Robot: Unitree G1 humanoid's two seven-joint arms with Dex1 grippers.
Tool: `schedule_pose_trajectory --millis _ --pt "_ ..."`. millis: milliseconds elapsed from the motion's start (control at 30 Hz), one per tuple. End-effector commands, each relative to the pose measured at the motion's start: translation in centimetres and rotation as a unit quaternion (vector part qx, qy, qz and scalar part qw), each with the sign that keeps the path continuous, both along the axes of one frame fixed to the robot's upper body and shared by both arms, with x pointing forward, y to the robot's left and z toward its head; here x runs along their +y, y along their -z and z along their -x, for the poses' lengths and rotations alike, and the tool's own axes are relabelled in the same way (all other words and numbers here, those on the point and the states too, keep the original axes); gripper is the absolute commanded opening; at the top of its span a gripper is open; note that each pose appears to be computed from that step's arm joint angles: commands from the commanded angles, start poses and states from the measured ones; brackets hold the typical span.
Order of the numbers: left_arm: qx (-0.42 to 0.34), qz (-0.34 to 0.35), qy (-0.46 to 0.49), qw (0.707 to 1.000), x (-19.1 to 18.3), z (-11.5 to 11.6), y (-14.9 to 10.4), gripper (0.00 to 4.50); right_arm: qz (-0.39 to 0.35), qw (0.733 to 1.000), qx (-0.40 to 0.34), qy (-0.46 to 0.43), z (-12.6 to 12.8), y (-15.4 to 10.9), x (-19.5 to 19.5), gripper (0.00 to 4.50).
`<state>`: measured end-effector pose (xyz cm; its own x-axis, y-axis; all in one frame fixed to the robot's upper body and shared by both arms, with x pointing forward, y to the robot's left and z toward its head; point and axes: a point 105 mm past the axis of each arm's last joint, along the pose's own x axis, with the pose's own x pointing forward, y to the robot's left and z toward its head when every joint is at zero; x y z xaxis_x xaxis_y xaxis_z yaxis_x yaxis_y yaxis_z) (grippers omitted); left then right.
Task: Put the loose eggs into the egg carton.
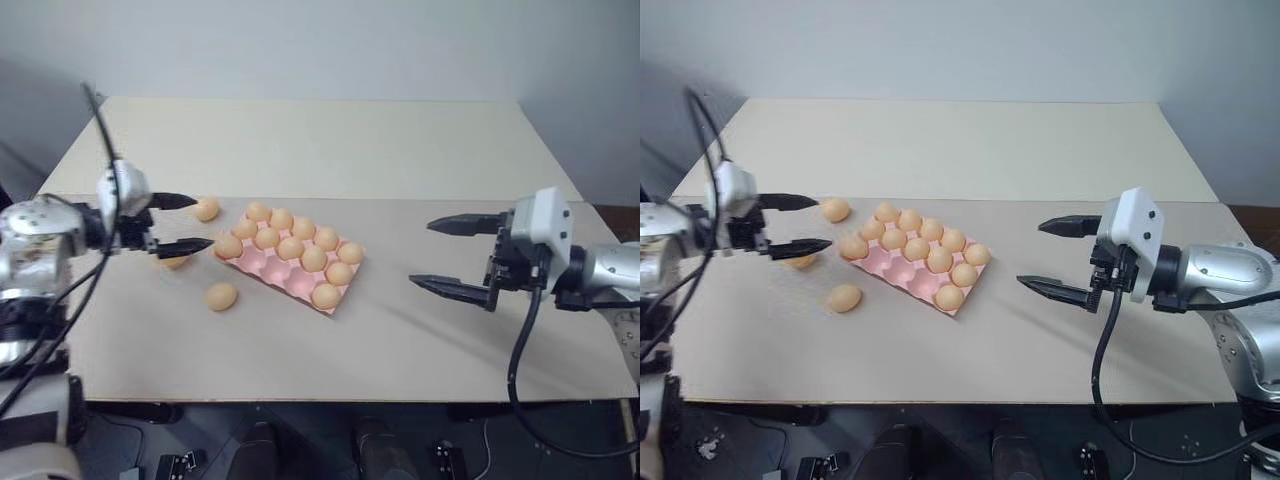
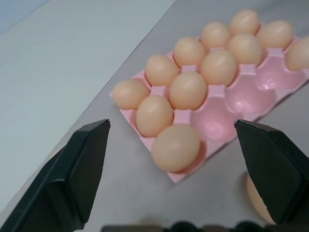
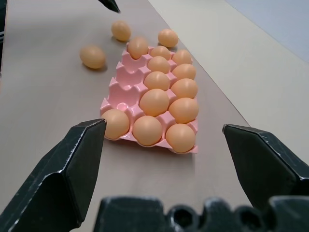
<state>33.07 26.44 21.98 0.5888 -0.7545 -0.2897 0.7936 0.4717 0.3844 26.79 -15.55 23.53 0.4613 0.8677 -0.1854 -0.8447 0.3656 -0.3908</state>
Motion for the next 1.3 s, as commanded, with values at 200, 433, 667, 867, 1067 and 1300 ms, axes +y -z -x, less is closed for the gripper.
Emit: schedule_pose_trajectory --millis 200,433,667,867,1067,1300 --pt "-0.031 0.014 -0.061 0.998 3.5 7.2 -1.8 4.47 0.001 0.999 -0.013 -0.039 -0.3 -0.4 0.6 4.50" --pt "-0.012 0.041 -0.131 0.990 5.1 13.5 -0.4 4.47 0.006 0.999 -0.009 -0.043 -0.1 0.0 0.2 4.50" --pt "-0.014 0.055 -0.154 0.986 4.8 13.2 0.6 4.47 0.007 0.999 -0.009 -0.041 0.0 -0.2 0.1 4.50" --pt "-0.023 0.043 -0.159 0.986 5.5 9.6 -0.1 4.47 0.007 0.999 -0.012 -0.037 0.2 -0.3 0.1 4.50" --pt "0.000 0.048 -0.174 0.984 6.3 4.0 0.6 4.47 0.004 0.999 -0.017 -0.030 0.4 -0.3 0.2 4.50" --pt "0.012 0.043 -0.168 0.985 5.9 -0.7 2.0 4.47 0.001 1.000 -0.023 -0.020 0.7 -0.5 0.3 4.50"
